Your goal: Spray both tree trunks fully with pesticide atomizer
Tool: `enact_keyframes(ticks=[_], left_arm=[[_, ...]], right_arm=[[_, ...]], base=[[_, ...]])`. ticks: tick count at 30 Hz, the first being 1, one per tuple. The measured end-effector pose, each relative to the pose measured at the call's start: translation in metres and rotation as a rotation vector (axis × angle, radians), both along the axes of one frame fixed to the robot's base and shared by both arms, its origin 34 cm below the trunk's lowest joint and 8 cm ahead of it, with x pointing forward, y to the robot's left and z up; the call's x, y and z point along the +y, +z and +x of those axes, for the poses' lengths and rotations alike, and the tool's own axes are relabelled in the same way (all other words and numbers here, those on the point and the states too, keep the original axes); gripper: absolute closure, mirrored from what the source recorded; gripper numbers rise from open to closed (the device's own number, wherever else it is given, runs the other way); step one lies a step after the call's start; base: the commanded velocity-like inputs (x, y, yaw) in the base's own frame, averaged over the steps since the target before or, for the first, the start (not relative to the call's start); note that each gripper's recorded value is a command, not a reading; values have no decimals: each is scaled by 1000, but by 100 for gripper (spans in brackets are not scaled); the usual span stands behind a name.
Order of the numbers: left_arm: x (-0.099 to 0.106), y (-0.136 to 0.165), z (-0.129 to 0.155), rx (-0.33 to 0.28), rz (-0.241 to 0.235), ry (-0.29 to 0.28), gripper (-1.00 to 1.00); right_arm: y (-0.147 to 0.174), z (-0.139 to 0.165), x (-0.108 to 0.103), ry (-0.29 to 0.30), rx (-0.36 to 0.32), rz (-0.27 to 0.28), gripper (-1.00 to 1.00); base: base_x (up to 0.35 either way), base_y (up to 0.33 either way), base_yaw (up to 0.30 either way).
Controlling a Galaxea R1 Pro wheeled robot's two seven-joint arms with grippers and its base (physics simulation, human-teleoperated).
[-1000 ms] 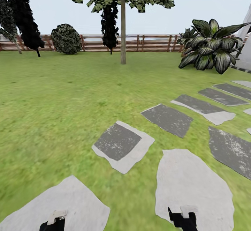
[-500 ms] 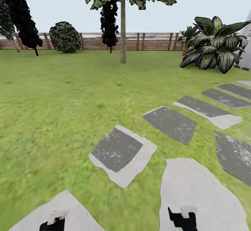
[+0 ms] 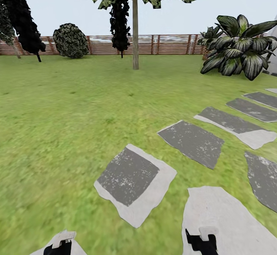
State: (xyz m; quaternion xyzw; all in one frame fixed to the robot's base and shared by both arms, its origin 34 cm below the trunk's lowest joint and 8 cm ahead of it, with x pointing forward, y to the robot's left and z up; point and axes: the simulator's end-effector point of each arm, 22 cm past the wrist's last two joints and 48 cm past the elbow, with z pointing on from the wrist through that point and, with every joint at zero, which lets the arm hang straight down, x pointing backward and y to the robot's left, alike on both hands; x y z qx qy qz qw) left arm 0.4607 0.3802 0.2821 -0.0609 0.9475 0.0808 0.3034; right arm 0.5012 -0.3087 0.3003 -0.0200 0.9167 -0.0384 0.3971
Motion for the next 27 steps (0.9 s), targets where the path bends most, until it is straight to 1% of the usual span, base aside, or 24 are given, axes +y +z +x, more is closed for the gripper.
enact_keyframes(ticks=[27], left_arm=[[1,3,3,-9,2,-1,100]], right_arm=[[4,3,-2,1,-9,-1,-100]], base=[[339,0,0]])
